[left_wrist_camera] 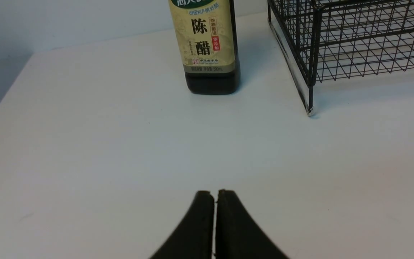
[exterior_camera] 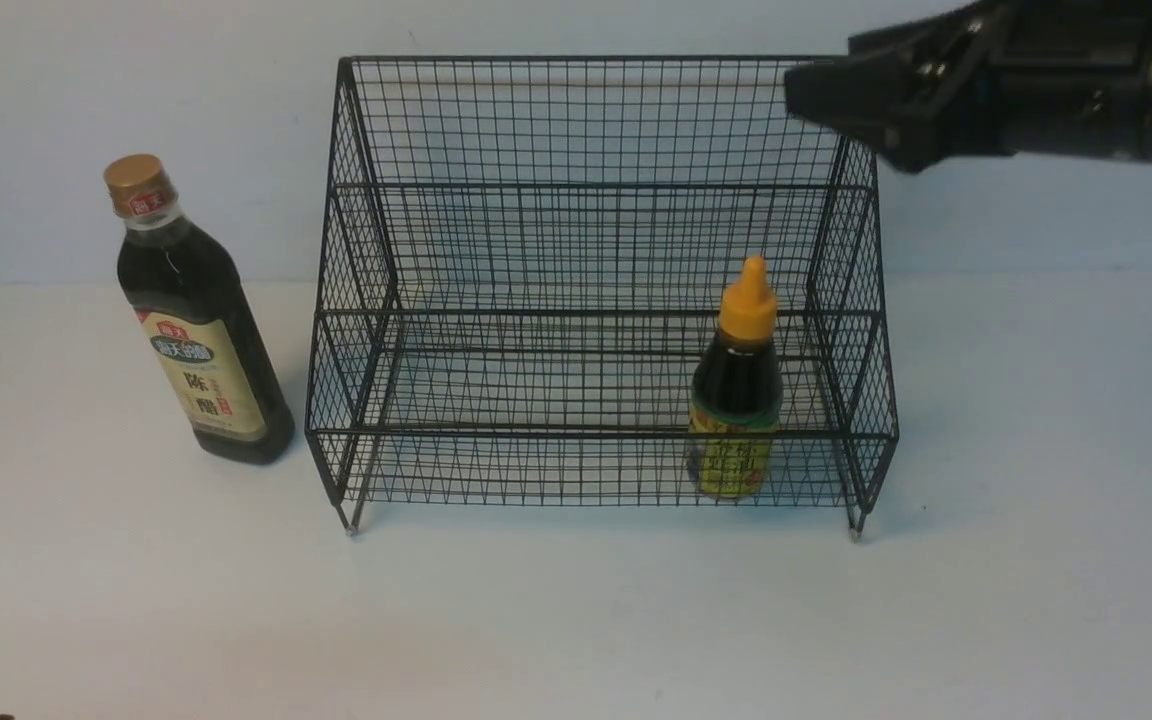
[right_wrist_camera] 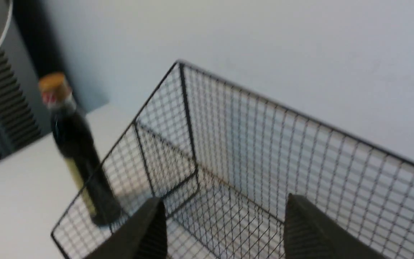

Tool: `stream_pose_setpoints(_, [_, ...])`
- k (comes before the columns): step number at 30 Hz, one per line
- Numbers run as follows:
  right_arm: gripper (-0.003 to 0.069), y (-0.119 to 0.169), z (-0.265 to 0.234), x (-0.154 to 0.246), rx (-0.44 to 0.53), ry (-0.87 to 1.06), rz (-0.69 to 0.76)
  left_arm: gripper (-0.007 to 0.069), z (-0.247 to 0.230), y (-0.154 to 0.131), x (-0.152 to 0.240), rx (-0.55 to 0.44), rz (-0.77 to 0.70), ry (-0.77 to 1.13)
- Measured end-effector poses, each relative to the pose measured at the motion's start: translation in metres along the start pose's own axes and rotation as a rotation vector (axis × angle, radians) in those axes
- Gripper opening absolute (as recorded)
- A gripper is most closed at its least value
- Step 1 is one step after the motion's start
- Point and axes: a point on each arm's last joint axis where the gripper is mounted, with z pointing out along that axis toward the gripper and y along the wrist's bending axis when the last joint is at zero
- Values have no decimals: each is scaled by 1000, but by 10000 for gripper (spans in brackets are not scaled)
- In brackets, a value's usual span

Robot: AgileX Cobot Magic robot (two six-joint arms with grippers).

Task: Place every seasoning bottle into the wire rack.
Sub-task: Use the left arm to grab the condiment bottle closest to it

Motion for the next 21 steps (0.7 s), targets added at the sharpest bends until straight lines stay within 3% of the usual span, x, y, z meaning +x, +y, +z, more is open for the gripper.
stream_pose_setpoints(4, [164,5,-48,-33,109,-142,41,-5,0,0,0,0,0,0])
stream_pose_setpoints(8, [12,15,-96,-56,190,-255,-56,-5,0,0,0,0,0,0])
stream_pose_setpoints(11, [-6,21,-124,-64,254,-301,-159,-5,0,0,0,0,0,0])
stream_pose_setpoints(12, [-12,26,-146,-72,345,-333,-304,-5,0,0,0,0,0,0])
stream_pose_setpoints(17, [-13,45,-196,-85,634,-352,-716,-5,0,0,0,0,0,0])
stream_pose_setpoints(21, [-13,60,-218,-76,798,-330,-897,-5,0,0,0,0,0,0])
